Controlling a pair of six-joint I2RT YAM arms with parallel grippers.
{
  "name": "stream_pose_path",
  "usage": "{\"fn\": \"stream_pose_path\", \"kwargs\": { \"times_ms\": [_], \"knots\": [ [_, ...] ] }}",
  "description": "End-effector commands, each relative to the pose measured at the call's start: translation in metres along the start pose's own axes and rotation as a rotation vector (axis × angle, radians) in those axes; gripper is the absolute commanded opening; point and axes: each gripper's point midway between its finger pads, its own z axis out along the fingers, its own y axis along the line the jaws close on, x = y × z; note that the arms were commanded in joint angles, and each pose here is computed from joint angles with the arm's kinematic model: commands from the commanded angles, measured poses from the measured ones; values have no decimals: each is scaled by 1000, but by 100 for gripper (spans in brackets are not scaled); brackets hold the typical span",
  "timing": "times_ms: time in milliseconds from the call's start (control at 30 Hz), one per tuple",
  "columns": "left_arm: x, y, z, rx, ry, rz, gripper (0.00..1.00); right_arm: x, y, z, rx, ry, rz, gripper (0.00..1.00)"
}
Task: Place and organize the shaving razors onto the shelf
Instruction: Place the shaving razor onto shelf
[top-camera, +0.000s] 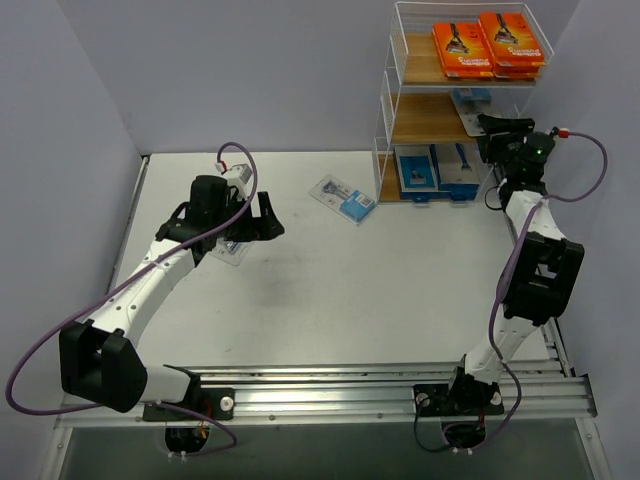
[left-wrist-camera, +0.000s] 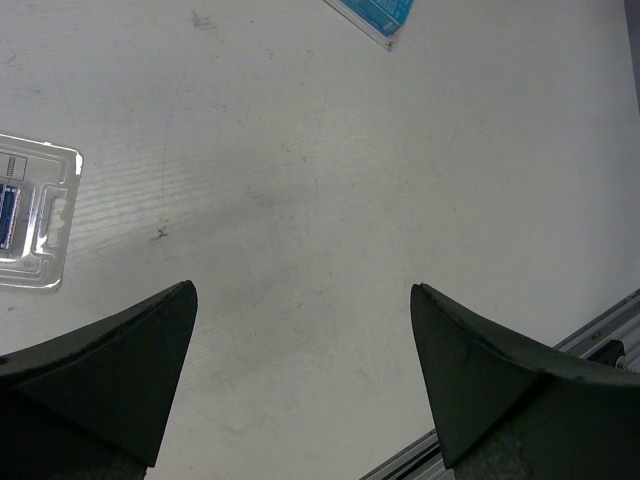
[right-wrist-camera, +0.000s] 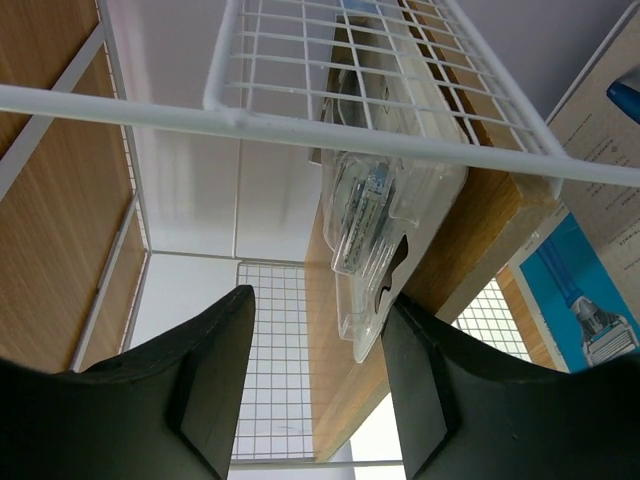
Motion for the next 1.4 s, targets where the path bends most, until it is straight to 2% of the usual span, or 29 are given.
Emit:
{"fn": "stream_pose_path", "kwargs": {
  "times_ms": [0, 100, 333, 433, 833, 900, 1067, 1367],
  "knots": [
    [-17, -14, -5, 39, -41, 3, 97, -10, 18, -11, 20, -12, -64, 49],
    [-16, -13, -5, 36, -34, 2, 97, -10, 16, -12, 37, -9, -69, 52],
    [-14, -13, -3, 33, -16, 4, 97, -10, 17, -16, 81, 4, -123, 69],
    [-13, -13, -3, 38, -11, 4, 97, -11, 20, -17, 89, 3, -125, 73],
    [-15, -15, -6, 42, -14, 10, 97, -6, 21, -30, 107, 12, -146, 77],
    [-16, -16, -8, 46, -19, 12, 97, -7, 27, -35, 104, 8, -160, 81],
    [-17, -16, -9, 43, -24, 16, 97, -3, 30, -45, 113, 20, -164, 84],
    [-23, -13, -16, 18, -53, 36, 97, 15, 27, -84, 131, 40, -200, 84]
  ]
}}
